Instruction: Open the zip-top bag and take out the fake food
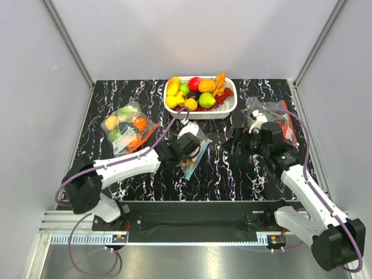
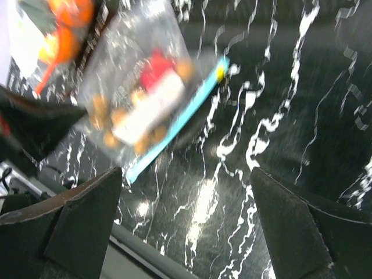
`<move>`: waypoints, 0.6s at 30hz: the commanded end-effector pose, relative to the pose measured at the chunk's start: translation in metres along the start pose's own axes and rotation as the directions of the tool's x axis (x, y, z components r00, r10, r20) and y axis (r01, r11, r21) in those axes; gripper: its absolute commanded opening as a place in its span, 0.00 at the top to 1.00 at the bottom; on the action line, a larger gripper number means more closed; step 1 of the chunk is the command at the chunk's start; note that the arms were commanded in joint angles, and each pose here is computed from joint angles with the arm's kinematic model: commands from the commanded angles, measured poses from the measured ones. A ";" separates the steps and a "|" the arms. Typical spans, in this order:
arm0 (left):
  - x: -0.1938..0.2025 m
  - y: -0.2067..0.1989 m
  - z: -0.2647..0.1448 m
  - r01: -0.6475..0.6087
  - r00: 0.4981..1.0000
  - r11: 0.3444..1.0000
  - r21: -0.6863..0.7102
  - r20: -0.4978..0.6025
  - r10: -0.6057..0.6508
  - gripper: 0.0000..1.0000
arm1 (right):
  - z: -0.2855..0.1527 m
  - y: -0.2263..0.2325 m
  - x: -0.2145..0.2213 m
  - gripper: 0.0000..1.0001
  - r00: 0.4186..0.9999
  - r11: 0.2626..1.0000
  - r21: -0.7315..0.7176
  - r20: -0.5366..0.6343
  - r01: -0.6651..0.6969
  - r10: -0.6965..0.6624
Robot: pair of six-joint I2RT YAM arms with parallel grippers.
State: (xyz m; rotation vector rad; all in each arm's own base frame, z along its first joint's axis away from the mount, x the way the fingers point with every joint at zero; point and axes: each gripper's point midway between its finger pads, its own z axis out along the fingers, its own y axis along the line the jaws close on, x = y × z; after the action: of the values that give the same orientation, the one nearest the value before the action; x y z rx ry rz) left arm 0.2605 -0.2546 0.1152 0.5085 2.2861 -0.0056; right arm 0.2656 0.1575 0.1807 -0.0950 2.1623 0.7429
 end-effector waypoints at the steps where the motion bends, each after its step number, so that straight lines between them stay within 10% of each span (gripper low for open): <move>1: -0.016 0.045 -0.001 0.112 0.993 0.960 -0.255 0.074 -0.097 1.00 | 0.010 0.002 0.006 0.00 1.000 0.999 -0.010 0.004 -0.030 0.030; 7: 0.013 0.078 0.001 0.193 0.981 0.925 -0.328 0.049 -0.187 1.00 | 0.022 0.001 0.007 0.00 0.999 0.999 0.004 -0.007 -0.032 0.033; 11: 0.018 0.080 -0.003 0.198 0.980 0.925 -0.324 0.044 -0.195 0.56 | 0.040 -0.004 0.003 0.01 0.999 0.999 0.025 -0.011 -0.042 0.043; 12: 0.020 0.081 -0.004 0.198 0.980 0.924 -0.326 0.040 -0.196 0.22 | 0.045 -0.002 -0.001 0.02 0.999 0.999 0.017 0.002 -0.046 0.046; 18: 0.011 0.082 -0.012 0.220 0.975 0.925 -0.309 0.069 -0.209 0.14 | 0.081 0.009 -0.008 0.15 0.994 0.993 -0.060 -0.001 -0.106 0.106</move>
State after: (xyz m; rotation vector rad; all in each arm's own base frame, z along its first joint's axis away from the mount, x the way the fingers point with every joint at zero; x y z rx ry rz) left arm 0.2697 -0.1727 0.1061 0.1581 2.3081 0.2799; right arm 0.2959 0.1838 0.1183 -0.0028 2.2988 0.7685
